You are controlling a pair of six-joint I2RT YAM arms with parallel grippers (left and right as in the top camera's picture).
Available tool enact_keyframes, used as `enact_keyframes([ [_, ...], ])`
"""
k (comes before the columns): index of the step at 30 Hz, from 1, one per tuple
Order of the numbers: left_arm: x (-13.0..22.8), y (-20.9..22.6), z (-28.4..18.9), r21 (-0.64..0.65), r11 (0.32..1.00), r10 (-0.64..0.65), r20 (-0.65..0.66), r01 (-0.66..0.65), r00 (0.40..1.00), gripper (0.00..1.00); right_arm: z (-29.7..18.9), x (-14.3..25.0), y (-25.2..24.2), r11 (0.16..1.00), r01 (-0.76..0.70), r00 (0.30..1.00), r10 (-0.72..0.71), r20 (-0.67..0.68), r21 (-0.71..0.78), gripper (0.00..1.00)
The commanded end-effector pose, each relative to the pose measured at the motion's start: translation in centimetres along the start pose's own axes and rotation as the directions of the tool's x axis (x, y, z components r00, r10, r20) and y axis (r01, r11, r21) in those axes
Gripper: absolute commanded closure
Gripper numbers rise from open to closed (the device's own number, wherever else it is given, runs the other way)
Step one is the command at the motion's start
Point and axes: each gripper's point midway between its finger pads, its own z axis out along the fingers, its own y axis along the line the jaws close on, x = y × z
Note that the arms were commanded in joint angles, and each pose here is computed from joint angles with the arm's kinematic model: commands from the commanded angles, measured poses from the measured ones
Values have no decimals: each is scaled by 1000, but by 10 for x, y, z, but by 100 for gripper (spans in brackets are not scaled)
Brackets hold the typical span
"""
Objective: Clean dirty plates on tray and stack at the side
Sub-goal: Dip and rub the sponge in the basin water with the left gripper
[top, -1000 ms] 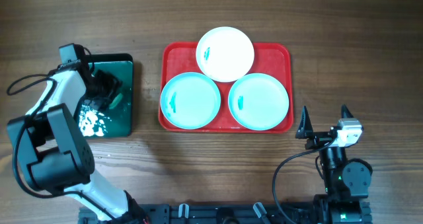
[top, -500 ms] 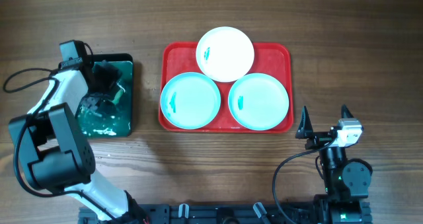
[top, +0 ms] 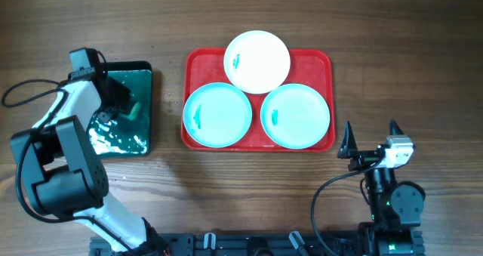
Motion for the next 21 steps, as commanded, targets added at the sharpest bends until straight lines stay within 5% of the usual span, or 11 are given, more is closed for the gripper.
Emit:
enact_keyframes([
  [1, 11, 7, 9, -13, 1000, -7, -49, 6, 999, 83, 0, 0, 2, 1000, -13, 1000, 13, 1, -16, 0],
  [3, 12, 8, 6, -15, 1000, -8, -53, 7, 999, 96, 0, 0, 2, 1000, -14, 1000, 14, 2, -16, 0],
  [10, -4, -2, -44, 54, 999, -12, 33, 10, 999, 96, 0, 0, 2, 1000, -13, 1000, 13, 1, -16, 0],
  [16, -27, -20, -138, 210, 978, -35, 224, -13, 974, 96, 0, 0, 2, 1000, -13, 1000, 13, 1, -16, 0],
  [21, -30, -19, -139, 201, 979, -10, 246, -41, 969, 96, 0, 0, 2, 1000, -13, 1000, 13, 1, -16, 0],
])
